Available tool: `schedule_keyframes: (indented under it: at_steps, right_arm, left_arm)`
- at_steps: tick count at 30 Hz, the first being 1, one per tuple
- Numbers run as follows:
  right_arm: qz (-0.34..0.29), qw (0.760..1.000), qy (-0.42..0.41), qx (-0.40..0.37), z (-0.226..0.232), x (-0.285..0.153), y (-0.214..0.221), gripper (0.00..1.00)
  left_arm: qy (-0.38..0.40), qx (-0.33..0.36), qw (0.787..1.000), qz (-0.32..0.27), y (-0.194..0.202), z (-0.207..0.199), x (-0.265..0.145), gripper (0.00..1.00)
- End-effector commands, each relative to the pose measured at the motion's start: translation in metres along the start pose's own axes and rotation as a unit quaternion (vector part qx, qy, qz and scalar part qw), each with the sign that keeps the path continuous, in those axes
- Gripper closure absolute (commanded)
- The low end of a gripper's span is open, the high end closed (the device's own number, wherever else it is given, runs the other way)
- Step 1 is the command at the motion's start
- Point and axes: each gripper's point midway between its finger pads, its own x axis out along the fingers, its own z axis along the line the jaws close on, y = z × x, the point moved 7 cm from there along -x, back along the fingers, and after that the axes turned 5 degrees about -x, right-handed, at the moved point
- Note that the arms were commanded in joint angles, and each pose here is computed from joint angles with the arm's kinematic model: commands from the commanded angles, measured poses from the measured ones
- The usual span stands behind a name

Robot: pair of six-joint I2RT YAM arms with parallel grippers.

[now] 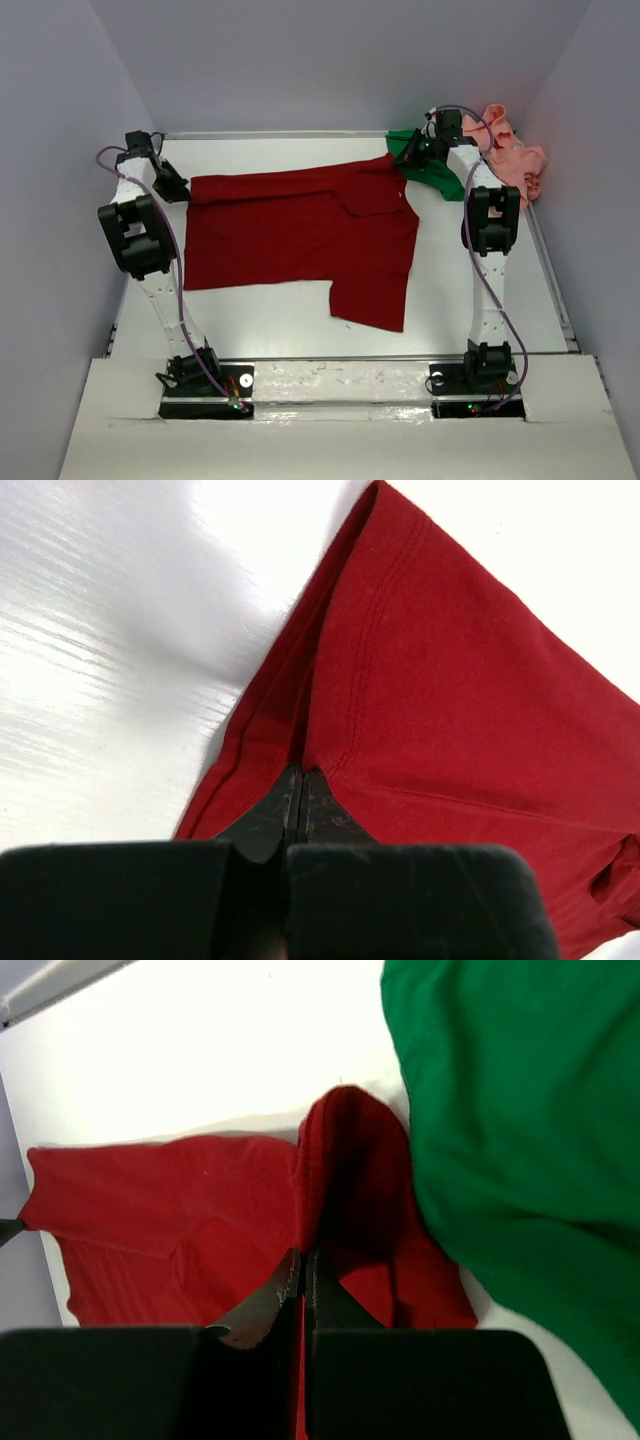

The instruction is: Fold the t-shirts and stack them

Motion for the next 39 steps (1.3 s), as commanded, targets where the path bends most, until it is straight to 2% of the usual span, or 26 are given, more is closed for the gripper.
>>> schedule_keyframes:
  at_steps: [1,10,31,39]
  right_arm:
    - [-0.017,1.000,-0.007,-0.022,0.031,-0.036,-0.011,1.00]
    - [-0.006,1.000,0.006,-0.020,0.031,-0.045,-0.001,1.00]
    - [-0.017,0.999,0.015,-0.035,0.039,-0.052,-0.016,1.00]
    - [0.003,0.999,0.032,-0.030,0.030,-0.051,-0.003,1.00]
  left_arm:
    - [0.011,0.004,1.000,-0.006,-0.011,-0.001,-0.003,1.00]
    - [0.012,0.001,1.000,-0.007,-0.016,-0.001,0.000,1.00]
    - [0.010,-0.010,1.000,-0.017,-0.028,0.012,-0.003,1.00]
    - [0.009,-0.011,1.000,-0.014,-0.028,0.014,0.002,1.00]
